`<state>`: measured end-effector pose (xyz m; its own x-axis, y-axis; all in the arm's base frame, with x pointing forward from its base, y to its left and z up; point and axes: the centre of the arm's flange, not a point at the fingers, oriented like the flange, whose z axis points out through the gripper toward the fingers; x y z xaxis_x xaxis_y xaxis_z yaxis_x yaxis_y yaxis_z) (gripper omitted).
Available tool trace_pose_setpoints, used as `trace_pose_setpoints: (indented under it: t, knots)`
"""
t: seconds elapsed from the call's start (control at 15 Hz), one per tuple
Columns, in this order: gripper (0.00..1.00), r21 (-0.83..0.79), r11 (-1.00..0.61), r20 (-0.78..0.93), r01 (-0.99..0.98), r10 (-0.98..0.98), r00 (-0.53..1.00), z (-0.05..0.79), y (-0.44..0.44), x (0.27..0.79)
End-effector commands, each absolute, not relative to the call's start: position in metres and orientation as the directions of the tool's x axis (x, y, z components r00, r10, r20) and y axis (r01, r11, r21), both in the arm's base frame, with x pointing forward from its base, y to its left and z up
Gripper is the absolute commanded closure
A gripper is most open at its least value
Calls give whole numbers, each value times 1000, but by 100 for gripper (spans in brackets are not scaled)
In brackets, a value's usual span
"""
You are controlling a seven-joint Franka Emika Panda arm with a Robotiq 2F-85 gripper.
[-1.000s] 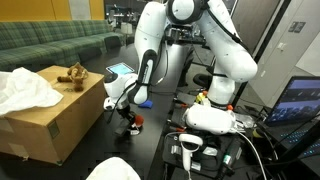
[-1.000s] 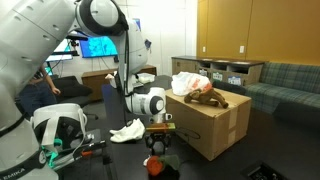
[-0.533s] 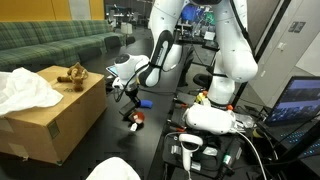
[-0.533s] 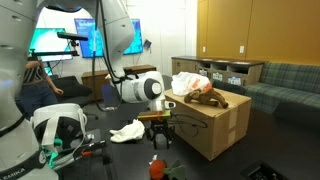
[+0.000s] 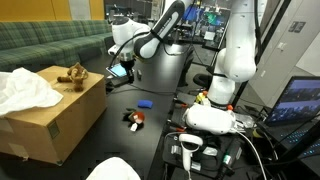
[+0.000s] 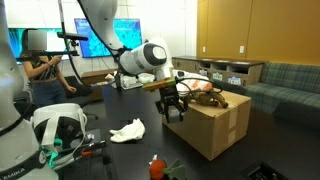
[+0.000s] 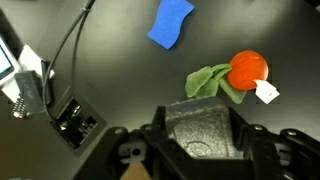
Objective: Remove the blue object from the box and replace it with the brown toy, remove the orange plush toy and replace it with the gray duster, remove the white plastic from the box and replace it with the towel
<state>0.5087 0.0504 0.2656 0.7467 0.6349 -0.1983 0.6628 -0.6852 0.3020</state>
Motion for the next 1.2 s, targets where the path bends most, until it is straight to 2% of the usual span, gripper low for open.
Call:
trace_pose_setpoints:
  t: [0.0,0.53,1.13]
  knots:
    - [64,327,-750,-152,574,558,816,342,55,551]
    - [64,307,-819,-133,485,468,874,425,70,639]
    - [64,159,-920,-157,359,335,929,406,87,696]
